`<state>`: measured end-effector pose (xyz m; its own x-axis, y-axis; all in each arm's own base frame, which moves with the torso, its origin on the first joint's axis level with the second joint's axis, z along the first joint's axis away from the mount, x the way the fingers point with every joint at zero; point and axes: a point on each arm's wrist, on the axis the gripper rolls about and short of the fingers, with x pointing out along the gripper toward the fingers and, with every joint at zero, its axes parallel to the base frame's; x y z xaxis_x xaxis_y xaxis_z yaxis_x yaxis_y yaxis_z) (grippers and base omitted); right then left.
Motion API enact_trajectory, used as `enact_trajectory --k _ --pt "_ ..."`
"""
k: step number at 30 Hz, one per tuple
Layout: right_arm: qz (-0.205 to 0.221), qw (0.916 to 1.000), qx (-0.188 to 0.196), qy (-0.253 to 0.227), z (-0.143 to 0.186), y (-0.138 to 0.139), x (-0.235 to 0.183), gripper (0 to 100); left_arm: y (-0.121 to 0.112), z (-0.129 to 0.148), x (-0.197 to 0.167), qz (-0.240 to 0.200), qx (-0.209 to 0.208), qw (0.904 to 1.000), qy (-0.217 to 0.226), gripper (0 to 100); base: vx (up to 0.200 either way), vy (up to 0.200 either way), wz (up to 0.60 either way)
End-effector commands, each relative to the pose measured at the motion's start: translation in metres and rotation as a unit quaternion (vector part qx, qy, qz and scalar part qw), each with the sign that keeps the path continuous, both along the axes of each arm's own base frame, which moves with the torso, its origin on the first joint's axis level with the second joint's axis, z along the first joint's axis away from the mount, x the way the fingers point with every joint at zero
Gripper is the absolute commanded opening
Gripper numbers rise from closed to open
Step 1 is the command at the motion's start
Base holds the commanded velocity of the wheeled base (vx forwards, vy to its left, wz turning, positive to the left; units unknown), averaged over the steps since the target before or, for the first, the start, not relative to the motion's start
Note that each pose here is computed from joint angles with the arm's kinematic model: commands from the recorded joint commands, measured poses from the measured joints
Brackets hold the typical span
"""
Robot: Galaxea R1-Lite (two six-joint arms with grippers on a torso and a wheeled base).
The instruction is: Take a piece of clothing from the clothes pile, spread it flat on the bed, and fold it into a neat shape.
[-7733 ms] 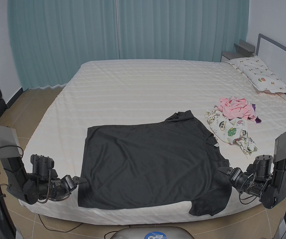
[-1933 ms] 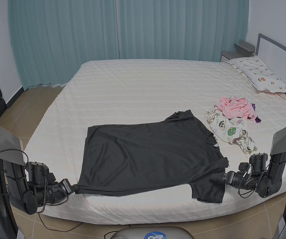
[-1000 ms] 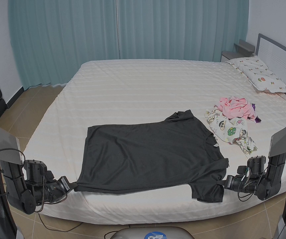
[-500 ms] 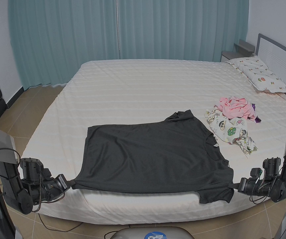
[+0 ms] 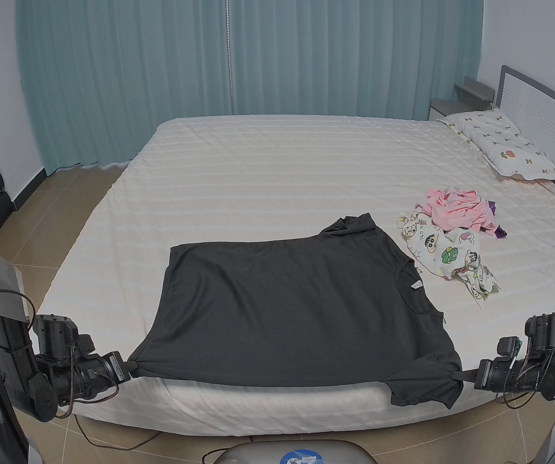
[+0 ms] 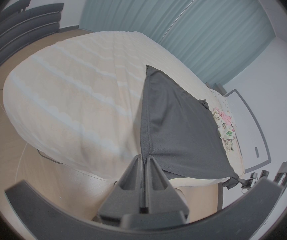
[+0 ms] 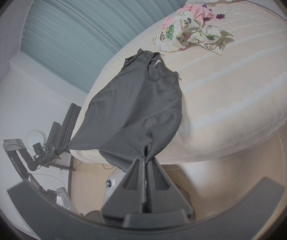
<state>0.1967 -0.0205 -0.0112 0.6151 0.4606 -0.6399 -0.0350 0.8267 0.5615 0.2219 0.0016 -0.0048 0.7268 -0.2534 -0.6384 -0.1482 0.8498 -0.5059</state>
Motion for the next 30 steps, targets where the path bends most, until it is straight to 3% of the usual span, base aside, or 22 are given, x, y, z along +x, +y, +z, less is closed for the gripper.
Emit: enact_trajectory --k 1,5,15,20,30 --pt "0.012 0.9999 -0.009 0.003 0.007 0.002 -0.009 0 0.003 -0.002 -0.002 0.005 0.011 0.9999 0.005 0 0.000 0.000 0.00" --pt "0.029 0.9992 -0.022 0.015 0.006 0.001 -0.015 0 0.002 -0.003 -0.005 0.001 0.014 0.9999 0.010 0 0.000 0.000 0.00" --pt "0.063 0.9960 -0.041 0.049 0.014 0.003 -0.035 0 0.003 -0.007 -0.021 -0.020 0.075 0.9960 0.042 0 0.000 0.000 0.00" --pt "0.065 0.9958 -0.042 0.048 0.016 0.003 -0.036 0 0.002 -0.011 -0.030 -0.035 0.104 0.9904 0.084 0 0.000 0.000 0.00" --pt "0.068 0.9962 -0.044 0.031 0.022 0.005 -0.037 0 -0.002 -0.002 -0.038 -0.049 0.121 0.9843 0.119 0 0.000 0.000 0.00"
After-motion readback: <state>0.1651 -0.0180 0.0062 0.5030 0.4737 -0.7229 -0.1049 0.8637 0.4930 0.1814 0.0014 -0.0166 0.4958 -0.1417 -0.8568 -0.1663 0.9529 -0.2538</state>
